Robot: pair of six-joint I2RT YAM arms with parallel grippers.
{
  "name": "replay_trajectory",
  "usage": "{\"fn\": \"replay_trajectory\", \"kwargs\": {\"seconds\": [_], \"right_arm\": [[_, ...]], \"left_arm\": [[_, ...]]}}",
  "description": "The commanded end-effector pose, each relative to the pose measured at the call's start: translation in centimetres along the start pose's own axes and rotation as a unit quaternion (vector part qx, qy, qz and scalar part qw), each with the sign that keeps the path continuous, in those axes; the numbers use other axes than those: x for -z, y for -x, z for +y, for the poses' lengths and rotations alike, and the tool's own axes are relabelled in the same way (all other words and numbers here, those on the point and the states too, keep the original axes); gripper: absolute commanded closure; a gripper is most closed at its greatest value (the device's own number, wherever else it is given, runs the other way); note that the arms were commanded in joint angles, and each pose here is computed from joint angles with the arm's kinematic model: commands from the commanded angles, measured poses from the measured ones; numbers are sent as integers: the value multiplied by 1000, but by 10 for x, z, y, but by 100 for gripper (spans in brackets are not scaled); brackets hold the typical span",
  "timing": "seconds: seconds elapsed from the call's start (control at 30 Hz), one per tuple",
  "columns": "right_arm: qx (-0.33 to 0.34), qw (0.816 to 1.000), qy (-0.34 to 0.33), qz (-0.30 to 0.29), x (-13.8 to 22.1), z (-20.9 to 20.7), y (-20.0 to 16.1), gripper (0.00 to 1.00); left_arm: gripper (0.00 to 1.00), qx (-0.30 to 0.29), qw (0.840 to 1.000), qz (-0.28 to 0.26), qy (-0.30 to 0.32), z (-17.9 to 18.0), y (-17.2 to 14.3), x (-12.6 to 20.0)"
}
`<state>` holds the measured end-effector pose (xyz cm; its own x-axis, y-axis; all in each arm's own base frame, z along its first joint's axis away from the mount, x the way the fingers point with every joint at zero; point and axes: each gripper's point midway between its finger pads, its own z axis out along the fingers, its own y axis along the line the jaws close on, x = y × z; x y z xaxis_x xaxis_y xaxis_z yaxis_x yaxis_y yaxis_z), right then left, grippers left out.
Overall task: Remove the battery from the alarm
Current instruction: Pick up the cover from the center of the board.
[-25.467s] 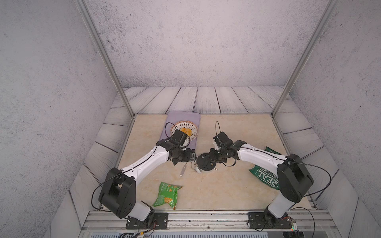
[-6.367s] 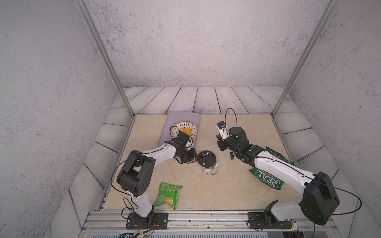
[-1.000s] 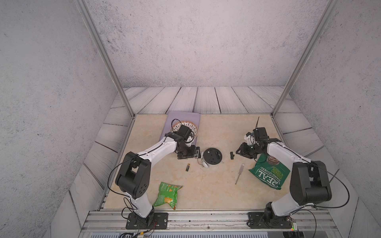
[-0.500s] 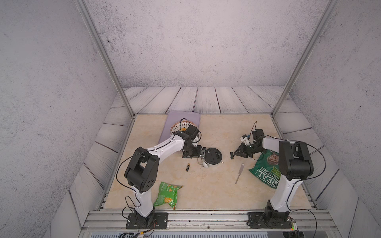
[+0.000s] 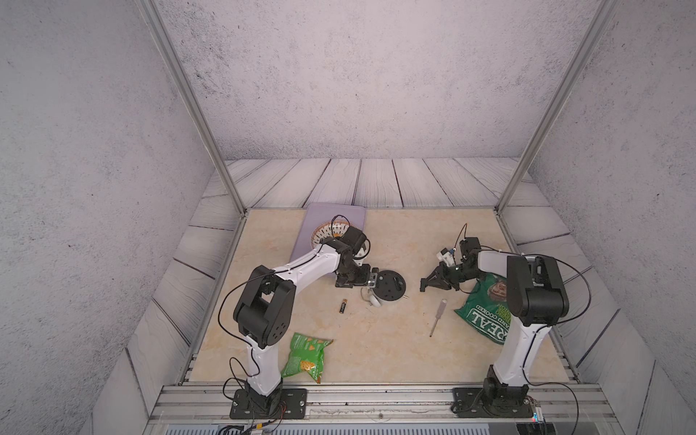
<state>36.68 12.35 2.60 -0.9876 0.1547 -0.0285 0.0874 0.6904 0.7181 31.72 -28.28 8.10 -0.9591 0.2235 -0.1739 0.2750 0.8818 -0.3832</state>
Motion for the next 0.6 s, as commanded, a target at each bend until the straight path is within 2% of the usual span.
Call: {"fn": "replay_trajectory", "kwargs": {"seconds": [0.0,0.4,0.57], "right_arm": [[-15,1000,-2,15,-2,-2,-5,81],[-33,997,-64,27,-11,-7,-9,86],[-36,997,-66,18,-14,-8,-9,89]], "left_arm": [[1,-3,1000,7,1,-4,0,-2],[1,-5,1000,6,7,-5,-5,-2],[1,-5,1000,1,10,-4,-5,1]]}}
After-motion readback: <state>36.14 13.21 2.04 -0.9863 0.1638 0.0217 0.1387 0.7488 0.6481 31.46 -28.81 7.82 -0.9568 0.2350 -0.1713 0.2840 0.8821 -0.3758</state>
